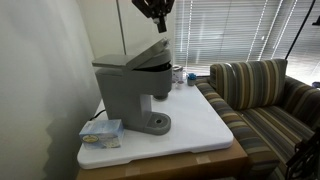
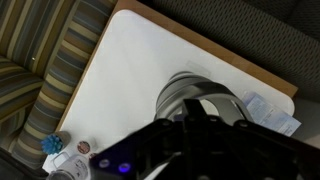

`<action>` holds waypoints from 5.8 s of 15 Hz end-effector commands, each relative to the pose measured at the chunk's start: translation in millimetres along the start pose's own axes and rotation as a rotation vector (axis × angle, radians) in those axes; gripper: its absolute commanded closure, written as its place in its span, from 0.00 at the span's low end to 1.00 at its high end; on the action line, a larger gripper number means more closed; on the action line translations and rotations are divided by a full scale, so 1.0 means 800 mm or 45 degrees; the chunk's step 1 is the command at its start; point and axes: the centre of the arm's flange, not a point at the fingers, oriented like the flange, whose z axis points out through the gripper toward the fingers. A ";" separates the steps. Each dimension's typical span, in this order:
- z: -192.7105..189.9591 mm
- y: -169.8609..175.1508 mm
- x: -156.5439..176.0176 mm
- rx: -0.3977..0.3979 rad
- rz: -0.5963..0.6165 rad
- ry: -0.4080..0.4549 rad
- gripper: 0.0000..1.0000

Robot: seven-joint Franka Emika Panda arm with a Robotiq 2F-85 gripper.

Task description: Close the coffee maker

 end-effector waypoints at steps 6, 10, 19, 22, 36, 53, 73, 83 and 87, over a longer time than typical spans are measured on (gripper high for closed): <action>0.034 0.000 0.011 -0.009 0.015 -0.180 1.00; 0.042 -0.001 0.018 -0.009 0.083 -0.185 1.00; 0.050 -0.004 0.041 -0.017 0.193 -0.211 1.00; 0.055 -0.004 0.047 -0.034 0.198 -0.246 1.00; 0.063 -0.001 0.045 -0.097 0.136 -0.396 1.00; 0.075 -0.055 -0.015 0.019 0.568 -0.131 1.00; 0.034 0.028 -0.071 0.041 1.079 -0.144 1.00; 0.064 0.050 -0.025 0.208 1.159 -0.034 1.00; 0.070 0.052 -0.024 0.221 1.164 -0.044 1.00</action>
